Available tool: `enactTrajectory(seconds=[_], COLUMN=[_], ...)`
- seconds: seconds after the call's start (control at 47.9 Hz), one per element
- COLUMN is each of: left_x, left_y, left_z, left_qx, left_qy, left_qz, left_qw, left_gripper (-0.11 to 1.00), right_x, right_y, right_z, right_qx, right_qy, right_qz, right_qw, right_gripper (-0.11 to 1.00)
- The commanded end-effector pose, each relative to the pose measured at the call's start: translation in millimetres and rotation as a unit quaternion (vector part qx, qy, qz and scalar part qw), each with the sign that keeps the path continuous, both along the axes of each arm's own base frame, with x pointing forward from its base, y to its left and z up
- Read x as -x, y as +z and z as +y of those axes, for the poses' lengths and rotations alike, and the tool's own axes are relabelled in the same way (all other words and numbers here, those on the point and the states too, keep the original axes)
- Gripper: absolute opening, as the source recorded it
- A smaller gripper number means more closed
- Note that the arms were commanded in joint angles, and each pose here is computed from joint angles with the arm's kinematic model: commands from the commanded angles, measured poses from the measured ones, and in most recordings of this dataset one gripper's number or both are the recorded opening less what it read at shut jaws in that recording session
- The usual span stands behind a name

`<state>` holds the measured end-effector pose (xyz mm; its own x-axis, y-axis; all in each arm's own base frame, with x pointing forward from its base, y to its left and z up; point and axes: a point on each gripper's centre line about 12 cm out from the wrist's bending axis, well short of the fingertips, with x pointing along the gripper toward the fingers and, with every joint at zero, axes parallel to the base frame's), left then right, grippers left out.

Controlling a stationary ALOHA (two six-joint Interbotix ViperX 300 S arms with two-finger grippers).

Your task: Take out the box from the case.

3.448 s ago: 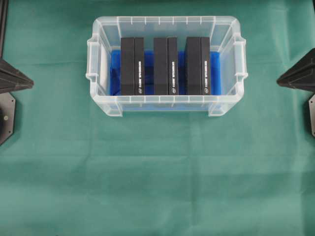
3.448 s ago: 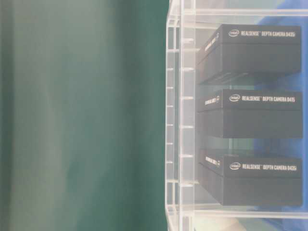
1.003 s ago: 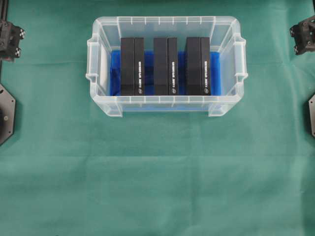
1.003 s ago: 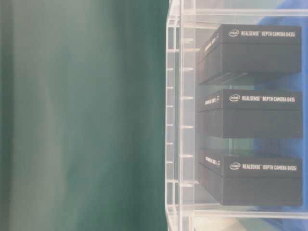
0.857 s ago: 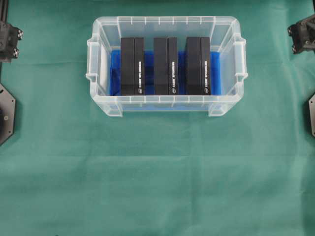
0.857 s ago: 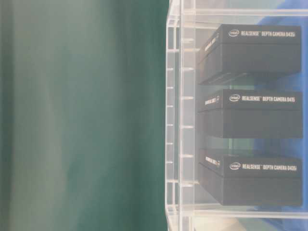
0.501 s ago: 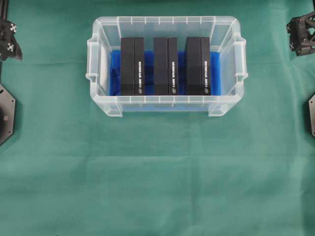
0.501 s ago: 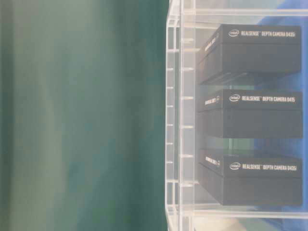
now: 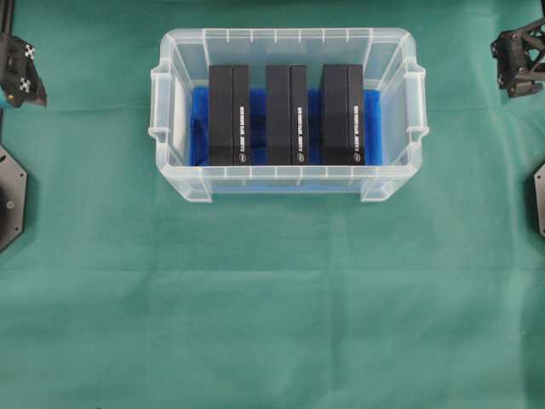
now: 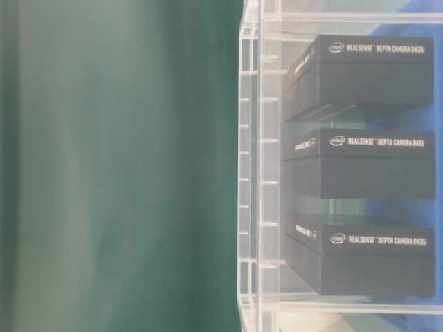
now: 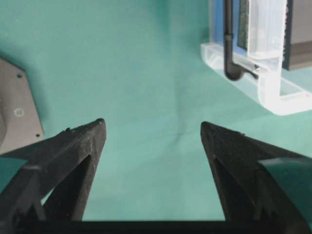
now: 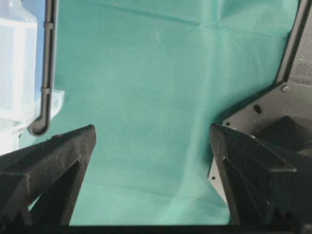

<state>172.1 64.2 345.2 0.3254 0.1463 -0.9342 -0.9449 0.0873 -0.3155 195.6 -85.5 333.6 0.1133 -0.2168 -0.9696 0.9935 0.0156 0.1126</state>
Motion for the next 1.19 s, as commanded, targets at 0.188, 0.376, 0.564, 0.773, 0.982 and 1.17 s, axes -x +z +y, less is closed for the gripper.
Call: enactTrajectory(seconds=[0.188, 0.376, 0.564, 0.773, 0.982, 1.17], left_x=[-2.4, -3.5, -3.6, -1.8, -0.2, -0.2], left_y=[2.2, 2.8, 2.0, 1.8, 1.4, 1.4], left_z=[0.6, 0.7, 1.1, 0.5, 1.1, 1.2], left_qx=[0.006, 0.007, 0.008, 0.011, 0.014, 0.016], left_qy=[-0.001, -0.001, 0.001, 0.003, 0.008, 0.013], left_qz=[0.017, 0.018, 0.019, 0.027, 0.032, 0.031], left_qw=[0.9998, 0.9998, 0.9998, 0.9996, 0.9994, 0.9993], left_gripper=[0.82, 0.82, 0.82, 0.82, 0.82, 0.82], right_x=[0.1, 0.2, 0.2, 0.3, 0.3, -0.7], right_y=[3.7, 3.7, 3.2, 3.2, 3.2, 3.1], right_z=[-0.9, -0.8, -0.8, -0.8, -0.8, -1.1], right_qx=[0.002, 0.002, 0.002, 0.002, 0.002, 0.002], right_qy=[-0.018, -0.019, -0.019, -0.02, -0.019, -0.021], right_qz=[-0.01, -0.009, -0.009, -0.009, -0.008, -0.01], right_qw=[0.9998, 0.9998, 0.9998, 0.9998, 0.9998, 0.9997], right_gripper=[0.94, 0.94, 0.94, 0.94, 0.94, 0.94])
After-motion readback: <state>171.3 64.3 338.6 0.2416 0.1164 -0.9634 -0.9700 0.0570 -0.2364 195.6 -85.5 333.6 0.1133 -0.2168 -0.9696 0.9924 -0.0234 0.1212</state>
